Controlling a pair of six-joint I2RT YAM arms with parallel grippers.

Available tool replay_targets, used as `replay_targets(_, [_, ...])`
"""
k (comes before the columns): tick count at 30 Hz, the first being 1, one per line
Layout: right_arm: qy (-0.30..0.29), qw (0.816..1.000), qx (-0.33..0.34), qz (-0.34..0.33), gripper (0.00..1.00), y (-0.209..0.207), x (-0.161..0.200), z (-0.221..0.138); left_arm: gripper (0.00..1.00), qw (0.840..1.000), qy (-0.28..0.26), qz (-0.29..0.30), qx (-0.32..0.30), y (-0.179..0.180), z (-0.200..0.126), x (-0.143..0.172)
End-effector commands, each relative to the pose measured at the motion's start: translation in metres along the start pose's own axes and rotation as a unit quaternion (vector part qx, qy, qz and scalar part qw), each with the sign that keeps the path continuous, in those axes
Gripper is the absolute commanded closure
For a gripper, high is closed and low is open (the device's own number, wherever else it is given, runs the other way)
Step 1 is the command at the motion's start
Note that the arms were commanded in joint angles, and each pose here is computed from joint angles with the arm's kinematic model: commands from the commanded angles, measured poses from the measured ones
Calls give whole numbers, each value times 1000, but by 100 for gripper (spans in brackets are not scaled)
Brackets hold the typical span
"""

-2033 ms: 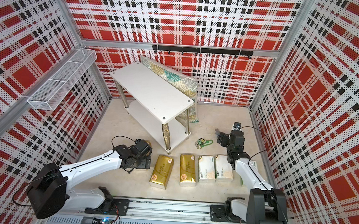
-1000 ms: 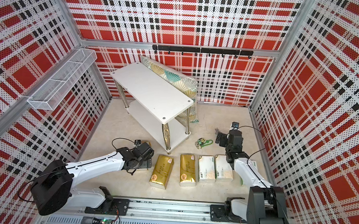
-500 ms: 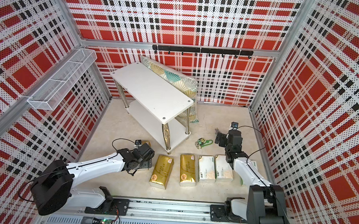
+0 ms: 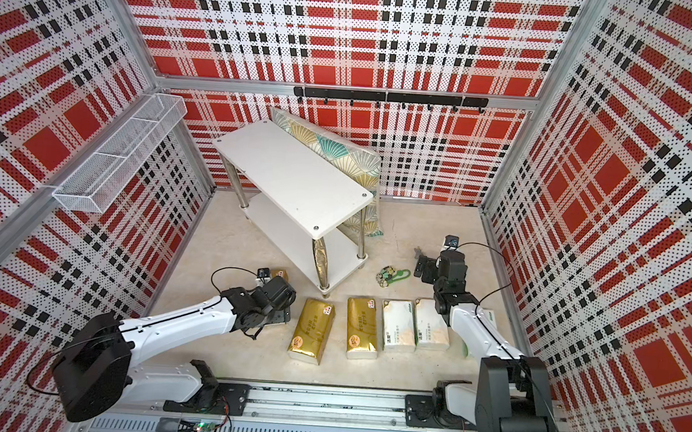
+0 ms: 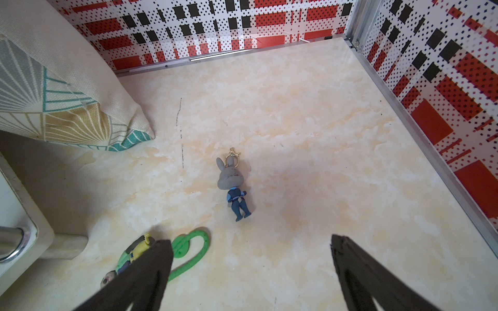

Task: Place the tissue boxes on the shelf by color
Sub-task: Pick up the box of tissues from the center of the board.

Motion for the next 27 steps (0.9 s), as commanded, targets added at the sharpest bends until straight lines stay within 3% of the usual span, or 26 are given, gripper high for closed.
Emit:
replay_targets(1, [-6, 1000, -4, -6, 0, 4, -7, 1, 16, 1000, -18, -13, -3, 4, -6, -4])
replay_targets(13, [-6, 1000, -1, -8, 0, 3, -6, -1, 19, 999, -33, -31, 0, 6, -15, -14])
replay_targets(27, [-5, 1000, -1, -8, 0, 3, -6, -1, 19, 996, -84, -34, -10, 10, -43, -63])
Point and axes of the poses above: each gripper's point midway between its finger pads, its own z axis out along the fingers, its own y axis along the line the jaws close on, x = y × z, the point moved 7 cm from there along -z, back along the fingers, and after that the axes turned 13 degrees about -z, right-handed, at the moved point
